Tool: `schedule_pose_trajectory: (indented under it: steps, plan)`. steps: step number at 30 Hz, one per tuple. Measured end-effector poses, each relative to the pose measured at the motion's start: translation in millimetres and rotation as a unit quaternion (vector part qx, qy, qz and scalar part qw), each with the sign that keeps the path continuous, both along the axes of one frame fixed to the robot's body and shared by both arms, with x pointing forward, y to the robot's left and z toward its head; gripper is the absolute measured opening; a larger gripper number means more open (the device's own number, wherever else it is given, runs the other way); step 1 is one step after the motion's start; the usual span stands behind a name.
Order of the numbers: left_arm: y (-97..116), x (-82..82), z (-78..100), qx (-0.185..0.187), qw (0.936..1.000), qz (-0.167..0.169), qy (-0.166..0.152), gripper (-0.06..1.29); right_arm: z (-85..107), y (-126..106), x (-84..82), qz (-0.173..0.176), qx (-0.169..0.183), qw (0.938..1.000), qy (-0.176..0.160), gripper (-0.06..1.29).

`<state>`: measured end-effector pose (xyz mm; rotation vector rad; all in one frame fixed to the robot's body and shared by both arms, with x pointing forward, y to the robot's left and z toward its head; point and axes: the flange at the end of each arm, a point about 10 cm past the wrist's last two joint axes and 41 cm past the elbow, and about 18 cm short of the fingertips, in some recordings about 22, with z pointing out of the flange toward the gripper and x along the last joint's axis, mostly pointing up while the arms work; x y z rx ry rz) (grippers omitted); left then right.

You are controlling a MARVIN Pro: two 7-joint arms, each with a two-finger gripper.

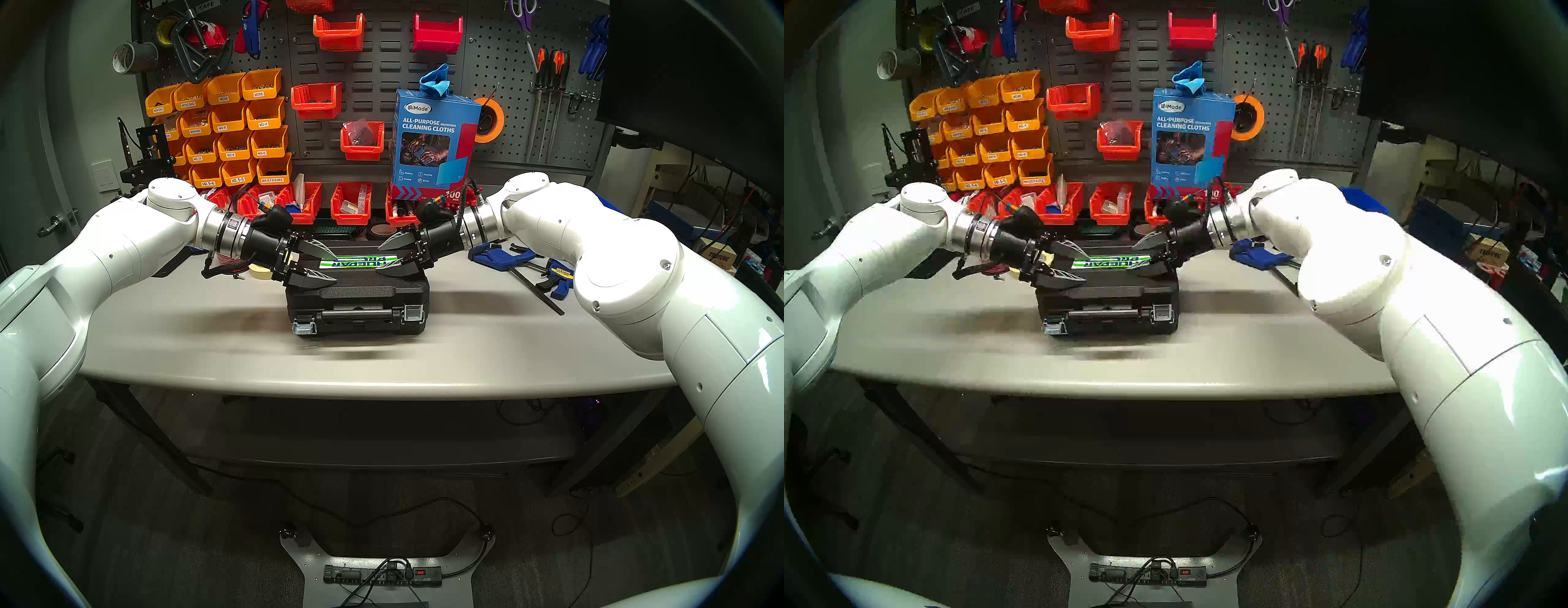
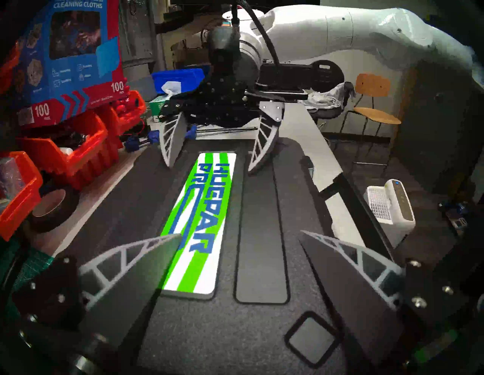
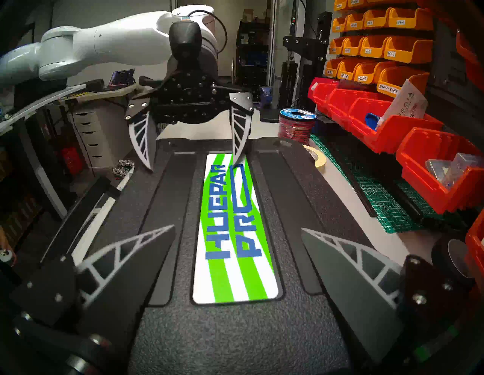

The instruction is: Open the tool box

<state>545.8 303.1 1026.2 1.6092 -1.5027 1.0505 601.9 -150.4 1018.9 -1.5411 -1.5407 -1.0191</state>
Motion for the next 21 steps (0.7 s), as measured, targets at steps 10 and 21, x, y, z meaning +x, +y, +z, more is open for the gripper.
schedule_pose_trajectory:
  steps: [10,21]
  plan:
    - [0.7,-3.4,-2.7,-0.007,1.0,-0.002,0.004,1.23,-0.1,-0.1,0.0,0.0,0.0,1.0,0.0,1.23]
    - [1.0,-5.0,-3.0,-0.008,0.9999,-0.002,0.006,1.23,-0.1,-0.1,0.0,0.0,0.0,1.0,0.0,1.23]
